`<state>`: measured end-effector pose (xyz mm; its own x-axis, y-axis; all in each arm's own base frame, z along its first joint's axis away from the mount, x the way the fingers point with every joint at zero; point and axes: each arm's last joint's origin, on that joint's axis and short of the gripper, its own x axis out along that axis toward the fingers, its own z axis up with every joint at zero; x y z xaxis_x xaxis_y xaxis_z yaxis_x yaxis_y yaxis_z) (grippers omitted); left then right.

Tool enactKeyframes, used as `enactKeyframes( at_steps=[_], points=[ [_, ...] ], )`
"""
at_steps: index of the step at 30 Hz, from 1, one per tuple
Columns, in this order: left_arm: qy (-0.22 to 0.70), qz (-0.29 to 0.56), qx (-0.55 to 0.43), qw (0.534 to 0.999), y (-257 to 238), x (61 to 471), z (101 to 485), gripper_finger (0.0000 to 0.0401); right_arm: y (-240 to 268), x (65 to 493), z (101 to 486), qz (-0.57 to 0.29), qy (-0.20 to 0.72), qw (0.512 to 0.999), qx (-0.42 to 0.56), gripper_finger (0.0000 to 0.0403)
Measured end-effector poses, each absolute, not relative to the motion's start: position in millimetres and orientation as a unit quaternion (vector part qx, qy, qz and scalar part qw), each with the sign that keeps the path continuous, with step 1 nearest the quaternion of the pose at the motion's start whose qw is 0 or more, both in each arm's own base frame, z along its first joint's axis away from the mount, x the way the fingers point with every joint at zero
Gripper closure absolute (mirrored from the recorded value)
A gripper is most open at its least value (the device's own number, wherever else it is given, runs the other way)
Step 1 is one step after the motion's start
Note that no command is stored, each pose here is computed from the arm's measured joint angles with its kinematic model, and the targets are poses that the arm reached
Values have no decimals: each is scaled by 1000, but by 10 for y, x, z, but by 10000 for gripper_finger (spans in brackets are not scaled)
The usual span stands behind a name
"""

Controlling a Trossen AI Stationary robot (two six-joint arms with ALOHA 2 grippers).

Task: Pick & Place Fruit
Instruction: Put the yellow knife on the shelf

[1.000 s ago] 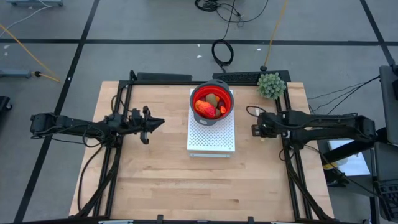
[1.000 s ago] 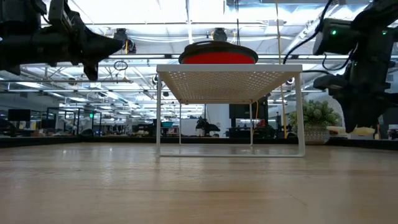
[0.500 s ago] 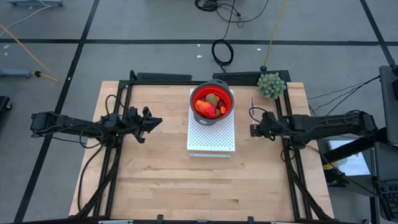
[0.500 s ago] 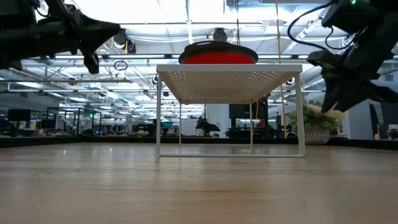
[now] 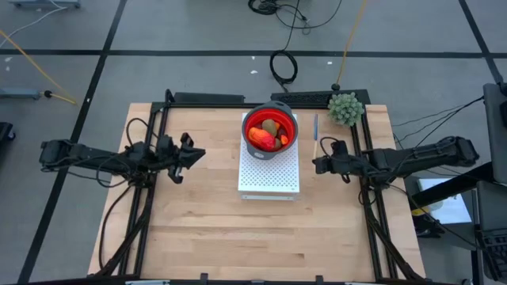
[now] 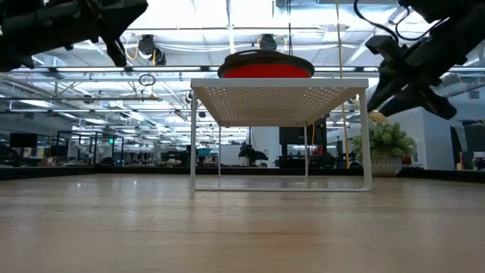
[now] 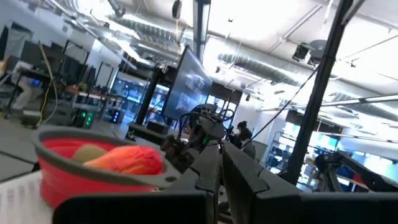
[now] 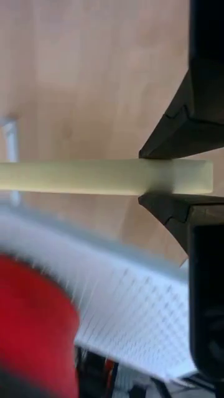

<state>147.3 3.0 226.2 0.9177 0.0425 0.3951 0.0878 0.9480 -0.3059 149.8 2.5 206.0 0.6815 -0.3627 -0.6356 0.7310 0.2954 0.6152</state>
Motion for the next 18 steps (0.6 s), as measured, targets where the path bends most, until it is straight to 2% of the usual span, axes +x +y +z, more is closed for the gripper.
enactKeyframes(
  at_steps=[12, 18],
  points=[
    [-211, 0, -171, 963, -38, 1481, 2314, 382, 63, 1618, 2268, -309, 109, 842, 428, 336],
    [-206, 9, -135, 969, -91, 1563, 2570, 382, 60, 1648, 2534, -299, 90, 867, 388, 336]
  ],
)
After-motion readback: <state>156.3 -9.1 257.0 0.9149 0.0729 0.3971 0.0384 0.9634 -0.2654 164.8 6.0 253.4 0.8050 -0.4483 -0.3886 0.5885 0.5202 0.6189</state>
